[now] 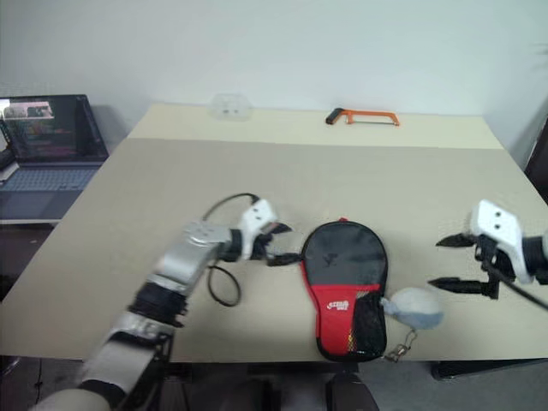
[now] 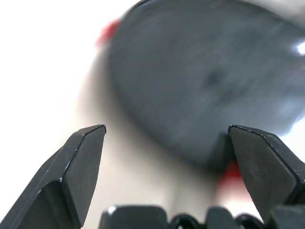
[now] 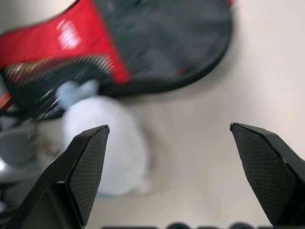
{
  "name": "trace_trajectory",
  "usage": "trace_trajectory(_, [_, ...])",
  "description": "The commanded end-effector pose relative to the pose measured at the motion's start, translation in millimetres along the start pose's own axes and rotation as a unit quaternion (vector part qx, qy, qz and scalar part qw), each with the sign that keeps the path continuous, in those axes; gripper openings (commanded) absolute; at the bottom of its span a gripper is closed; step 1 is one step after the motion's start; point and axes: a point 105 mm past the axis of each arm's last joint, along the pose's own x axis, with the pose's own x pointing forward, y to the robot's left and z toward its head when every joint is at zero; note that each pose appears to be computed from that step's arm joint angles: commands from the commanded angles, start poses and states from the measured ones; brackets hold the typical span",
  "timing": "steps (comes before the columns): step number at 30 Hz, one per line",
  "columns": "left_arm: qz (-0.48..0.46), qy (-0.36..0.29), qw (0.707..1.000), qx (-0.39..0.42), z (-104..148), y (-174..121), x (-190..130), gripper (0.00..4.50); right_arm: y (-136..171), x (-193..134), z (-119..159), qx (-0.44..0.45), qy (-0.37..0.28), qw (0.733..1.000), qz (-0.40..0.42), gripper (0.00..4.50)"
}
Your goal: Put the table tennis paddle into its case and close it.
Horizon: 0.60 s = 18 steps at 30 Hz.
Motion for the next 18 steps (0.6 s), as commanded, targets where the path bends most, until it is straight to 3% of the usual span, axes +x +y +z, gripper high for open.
trace_trajectory(1, [0.018, -0.023, 0.999, 0.023, 17.2, 15.0, -42.1, 4.5, -28.9, -21.4, -3.7, 0.006, 0.005, 0.998, -0.057, 4.48])
trace_trajectory(6, [-0.002, -0.038, 0.999, 0.006, 22.3, 13.1, -101.9, 4.5, -38.1, -39.6, 12.4, 0.028, -0.042, 0.998, -0.041, 4.48])
trace_trajectory(11, [-0.03, -0.076, 0.996, -0.018, 39.0, 3.8, -158.8, 4.5, -39.3, -53.8, 1.1, 0.012, -0.033, 0.999, -0.024, 4.48])
trace_trajectory(18, [0.019, -0.062, 0.998, -0.002, 42.3, 19.2, -185.7, 4.5, -52.5, -99.2, -38.8, 0.04, 0.02, 0.995, -0.091, 4.48])
